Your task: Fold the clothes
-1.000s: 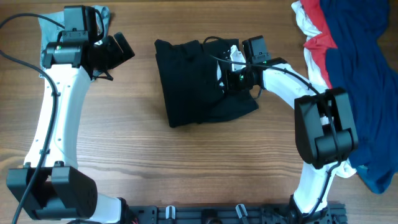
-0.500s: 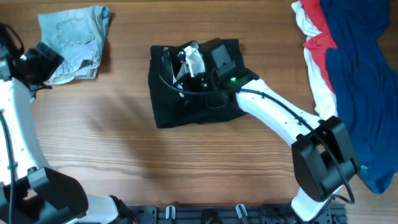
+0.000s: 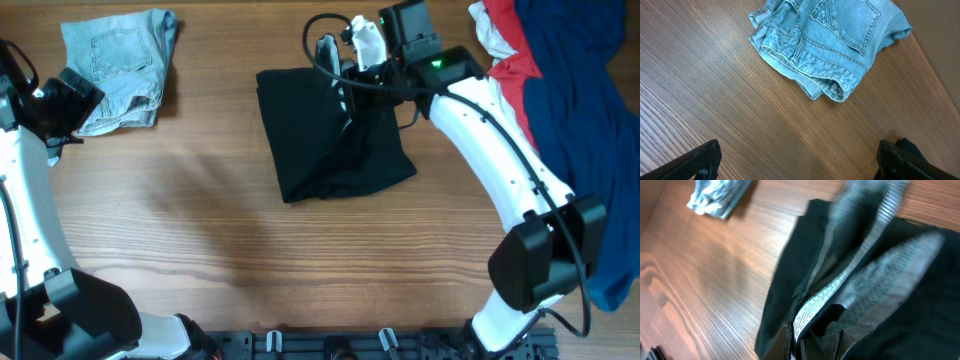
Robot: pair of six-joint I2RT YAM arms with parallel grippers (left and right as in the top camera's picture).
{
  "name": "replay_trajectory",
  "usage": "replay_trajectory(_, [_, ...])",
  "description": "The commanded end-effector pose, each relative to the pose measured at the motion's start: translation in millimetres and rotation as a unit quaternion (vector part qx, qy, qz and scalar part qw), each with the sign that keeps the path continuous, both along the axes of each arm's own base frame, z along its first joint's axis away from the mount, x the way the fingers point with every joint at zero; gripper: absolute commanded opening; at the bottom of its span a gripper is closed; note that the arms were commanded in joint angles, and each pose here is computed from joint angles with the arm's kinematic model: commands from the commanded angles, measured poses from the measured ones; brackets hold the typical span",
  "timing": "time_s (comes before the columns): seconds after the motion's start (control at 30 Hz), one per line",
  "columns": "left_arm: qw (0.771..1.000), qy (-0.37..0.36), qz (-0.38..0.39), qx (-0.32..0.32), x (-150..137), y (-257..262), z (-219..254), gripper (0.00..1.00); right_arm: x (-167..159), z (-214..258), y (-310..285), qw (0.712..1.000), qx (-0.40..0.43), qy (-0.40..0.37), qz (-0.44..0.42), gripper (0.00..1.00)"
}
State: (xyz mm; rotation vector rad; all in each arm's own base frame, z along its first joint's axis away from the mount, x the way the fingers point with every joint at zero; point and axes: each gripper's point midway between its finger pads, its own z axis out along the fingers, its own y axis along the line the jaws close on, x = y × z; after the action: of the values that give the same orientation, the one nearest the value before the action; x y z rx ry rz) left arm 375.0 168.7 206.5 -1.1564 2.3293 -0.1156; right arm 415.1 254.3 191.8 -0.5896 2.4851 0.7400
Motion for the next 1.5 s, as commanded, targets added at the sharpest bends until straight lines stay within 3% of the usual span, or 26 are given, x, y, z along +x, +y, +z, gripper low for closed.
replay_trajectory(0.0, [1.0,-0.015,-0.014,0.006,0,-4,12,1.0,-25,-16,64,0.996,0.006,-0.007,0.086,0.04])
replay_trajectory(0.1, [1.0,-0.015,-0.014,0.006,0,-4,12,1.0,-54,-39,124,0.991,0.017,0.004,0.131,0.04])
replay_trajectory(0.23, [1.0,-0.014,-0.011,0.008,-1,-2,12,1.0,-119,-85,206,0.976,0.025,0.023,0.214,0.04])
replay_trajectory(0.33, [1.0,-0.014,-0.011,0.007,-1,-2,12,1.0,-135,-101,218,0.973,0.014,0.032,0.227,0.04])
replay_trajectory(0.53, [1.0,-0.014,-0.012,0.007,0,-3,12,1.0,-92,-97,184,0.985,0.008,0.048,0.163,0.05])
replay_trajectory(0.8, [1.0,-0.014,-0.012,0.007,0,-3,12,1.0,-43,-57,124,0.996,-0.001,0.019,0.091,0.06])
replay_trajectory(1.07, [1.0,-0.013,-0.012,0.007,0,-2,11,1.0,-15,-80,43,0.991,-0.056,0.107,-0.054,0.08])
replay_trajectory(1.1, [1.0,-0.012,-0.012,0.006,0,-2,10,1.0,-14,-82,35,0.99,-0.059,0.115,-0.063,0.11])
replay_trajectory(1.13, [1.0,-0.008,-0.012,0.004,1,-2,6,1.0,-12,-84,24,0.987,-0.064,0.126,-0.074,0.35])
replay_trajectory(1.17, [1.0,-0.005,-0.012,0.003,1,-2,4,1.0,-12,-86,16,0.985,-0.068,0.134,-0.081,0.52])
replay_trajectory(1.2, [1.0,-0.002,-0.012,0.001,2,-1,1,1.0,-11,-87,10,0.983,-0.069,0.144,-0.093,0.67])
replay_trajectory(1.23, [1.0,0.001,-0.012,-0.001,3,-1,-2,1.0,-10,-88,4,0.981,-0.07,0.149,-0.101,0.74])
replay_trajectory(1.3, [1.0,0.008,-0.013,-0.006,4,-1,-9,1.0,-1,-89,-6,0.98,-0.068,0.147,-0.119,0.86])
replay_trajectory(1.47, [1.0,0.013,-0.013,-0.009,5,-1,-13,1.0,18,-109,2,0.981,-0.051,0.138,-0.125,0.89])
